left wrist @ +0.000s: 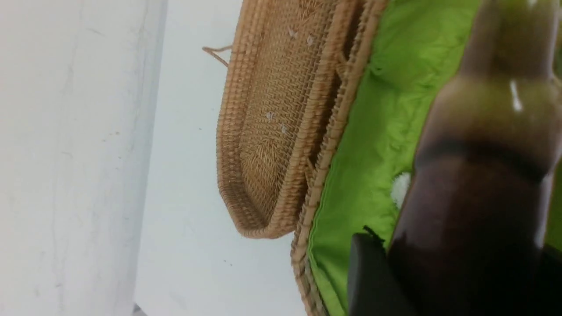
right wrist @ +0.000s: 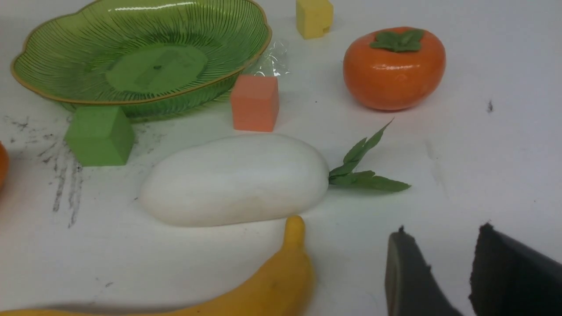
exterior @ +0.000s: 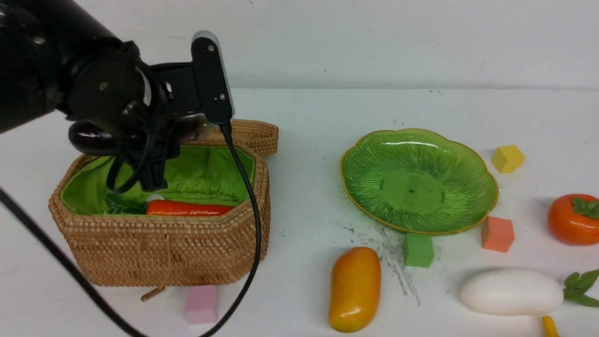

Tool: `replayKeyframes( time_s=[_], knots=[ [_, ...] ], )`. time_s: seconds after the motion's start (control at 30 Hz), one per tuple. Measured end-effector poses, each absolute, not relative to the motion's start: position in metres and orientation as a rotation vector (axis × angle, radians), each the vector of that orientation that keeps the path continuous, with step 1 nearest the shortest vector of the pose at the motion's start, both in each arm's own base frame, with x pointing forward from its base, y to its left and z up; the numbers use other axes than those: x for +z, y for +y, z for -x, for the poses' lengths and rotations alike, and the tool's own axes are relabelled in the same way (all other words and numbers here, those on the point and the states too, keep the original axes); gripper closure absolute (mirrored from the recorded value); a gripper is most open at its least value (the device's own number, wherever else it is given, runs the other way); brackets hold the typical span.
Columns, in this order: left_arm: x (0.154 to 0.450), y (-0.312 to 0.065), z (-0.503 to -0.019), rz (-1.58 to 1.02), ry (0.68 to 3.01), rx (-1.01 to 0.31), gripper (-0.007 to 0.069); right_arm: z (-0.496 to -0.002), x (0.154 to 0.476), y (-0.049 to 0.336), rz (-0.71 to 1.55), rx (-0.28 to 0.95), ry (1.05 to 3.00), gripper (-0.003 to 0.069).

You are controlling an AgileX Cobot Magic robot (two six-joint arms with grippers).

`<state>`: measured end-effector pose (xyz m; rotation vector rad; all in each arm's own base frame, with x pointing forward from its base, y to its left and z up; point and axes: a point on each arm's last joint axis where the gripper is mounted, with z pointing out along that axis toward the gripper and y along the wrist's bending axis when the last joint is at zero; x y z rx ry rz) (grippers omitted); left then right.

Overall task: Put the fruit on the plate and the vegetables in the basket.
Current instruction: Use the left arm to grab an eggplant and put it into the left basket, then grab a mangosteen with your left arm and put it on the plate on the right

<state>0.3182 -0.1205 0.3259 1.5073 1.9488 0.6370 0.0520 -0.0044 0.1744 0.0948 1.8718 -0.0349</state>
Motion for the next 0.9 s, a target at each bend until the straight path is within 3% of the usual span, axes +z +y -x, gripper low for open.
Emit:
replayKeyframes(
  time_s=[0.23,0.4,0.57,0.67,0.77,0.9],
  knots=[
    [0.276,-0.137,-0.343,-1.464,2.079,0.485,0.0279,-0.052,0.174,-0.004,-0.095,-0.035,1.872,0.0417],
    [0.264,-0.139,-0.347,-1.447,2.130,0.459,0.0276,-0.052,0.174,-0.004,-0.095,-0.035,1.872,0.0417],
    [0.266,-0.141,-0.345,-1.398,2.159,0.405,0.0172,-0.052,0.174,-0.004,-0.095,-0.035,1.872,0.0417],
    [0.270,-0.141,-0.342,-1.365,2.175,0.369,0.0043,-0.052,0.174,-0.004,-0.095,-0.035,1.872,0.0417],
    [0.283,-0.139,-0.335,-1.327,2.170,0.346,-0.0022,-0.052,0.174,-0.004,-0.095,-0.035,1.872,0.0417],
    [0.317,-0.133,-0.317,-1.239,2.118,0.292,-0.0018,-0.052,0.174,-0.004,-0.095,-0.035,1.872,0.0417]
  ],
)
